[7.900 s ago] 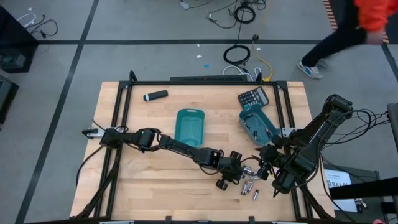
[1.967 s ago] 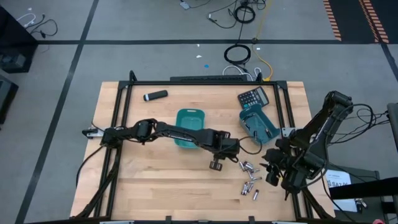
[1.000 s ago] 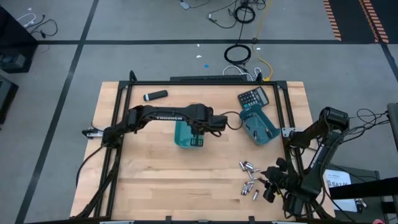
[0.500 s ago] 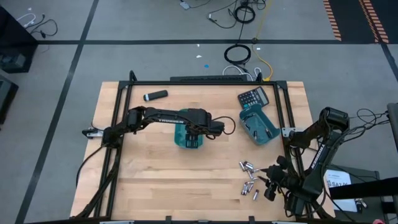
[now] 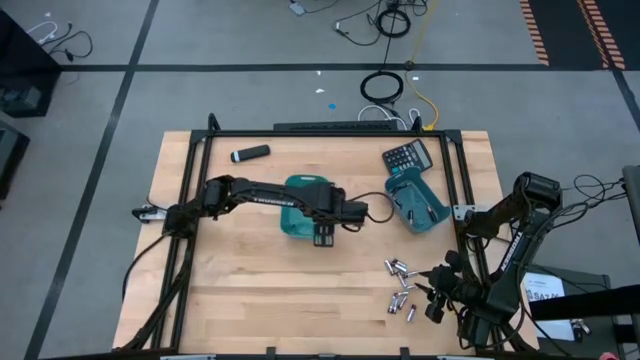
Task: Sort batteries
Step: Put the silver battery into the green bin
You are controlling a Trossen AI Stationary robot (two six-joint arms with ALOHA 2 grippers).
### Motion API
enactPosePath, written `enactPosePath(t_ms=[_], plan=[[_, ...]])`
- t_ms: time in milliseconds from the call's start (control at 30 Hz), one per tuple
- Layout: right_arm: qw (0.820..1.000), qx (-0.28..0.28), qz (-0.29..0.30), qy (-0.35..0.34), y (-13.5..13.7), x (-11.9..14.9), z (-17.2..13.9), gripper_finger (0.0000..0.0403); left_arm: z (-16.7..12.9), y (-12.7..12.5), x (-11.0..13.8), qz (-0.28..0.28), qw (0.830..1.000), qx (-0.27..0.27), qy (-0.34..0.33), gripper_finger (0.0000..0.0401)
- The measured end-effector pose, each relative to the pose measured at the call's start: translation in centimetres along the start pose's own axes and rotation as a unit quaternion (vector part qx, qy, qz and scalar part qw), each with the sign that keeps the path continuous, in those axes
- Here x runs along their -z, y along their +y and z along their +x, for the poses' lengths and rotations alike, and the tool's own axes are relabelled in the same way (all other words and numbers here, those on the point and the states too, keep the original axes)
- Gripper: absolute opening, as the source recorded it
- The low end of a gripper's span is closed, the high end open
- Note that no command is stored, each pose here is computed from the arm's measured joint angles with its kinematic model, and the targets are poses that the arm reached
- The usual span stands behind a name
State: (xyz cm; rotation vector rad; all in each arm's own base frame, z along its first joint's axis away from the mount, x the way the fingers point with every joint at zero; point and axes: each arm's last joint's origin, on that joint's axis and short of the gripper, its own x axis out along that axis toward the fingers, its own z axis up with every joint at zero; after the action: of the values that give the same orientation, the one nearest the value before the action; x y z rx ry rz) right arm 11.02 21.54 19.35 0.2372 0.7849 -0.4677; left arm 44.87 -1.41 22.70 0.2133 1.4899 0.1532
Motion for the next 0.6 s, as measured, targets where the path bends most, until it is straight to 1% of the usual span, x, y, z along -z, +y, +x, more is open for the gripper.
enactPosePath(t_ms=[67, 133, 233, 333, 367, 433, 500, 600], plan=[[1.000, 0.000, -0.002, 0.000, 0.0, 0.0, 0.0, 0.0137, -0.1, -0.4, -0.6, -0.007, 1.000, 0.001, -0.030, 0.0220], [1.000, 0.000, -0.009, 0.000, 0.0, 0.0, 0.0, 0.0137, -0.4, -1.3, -1.2, 0.004, 0.998, 0.002, -0.064, 0.0220], [1.000, -0.003, -0.031, 0.003, 0.1, 0.0, 0.0, 0.0137, -0.8, -3.2, -2.0, 0.047, 0.993, 0.013, -0.109, 0.0221], [0.998, -0.006, -0.056, 0.013, 0.2, 0.1, 0.0, 0.0137, -0.9, -5.4, -2.9, 0.096, 0.983, 0.028, -0.156, 0.0221], [0.998, -0.008, -0.053, 0.015, 0.2, 0.1, 0.0, 0.0137, -0.9, -6.1, -3.2, 0.109, 0.978, 0.026, -0.174, 0.0221], [0.999, -0.011, -0.028, 0.015, 0.3, 0.0, 0.1, 0.0137, -0.7, -7.3, -3.9, 0.129, 0.969, 0.028, -0.206, 0.0221], [1.000, -0.007, -0.010, 0.019, 0.3, -0.1, 0.3, 0.0137, -0.1, -8.5, -4.5, 0.143, 0.962, 0.048, -0.228, 0.0221], [0.999, -0.008, 0.018, 0.035, 0.5, -0.1, 0.3, 0.0137, 1.7, -9.7, -5.5, 0.150, 0.953, 0.082, -0.251, 0.0221]])
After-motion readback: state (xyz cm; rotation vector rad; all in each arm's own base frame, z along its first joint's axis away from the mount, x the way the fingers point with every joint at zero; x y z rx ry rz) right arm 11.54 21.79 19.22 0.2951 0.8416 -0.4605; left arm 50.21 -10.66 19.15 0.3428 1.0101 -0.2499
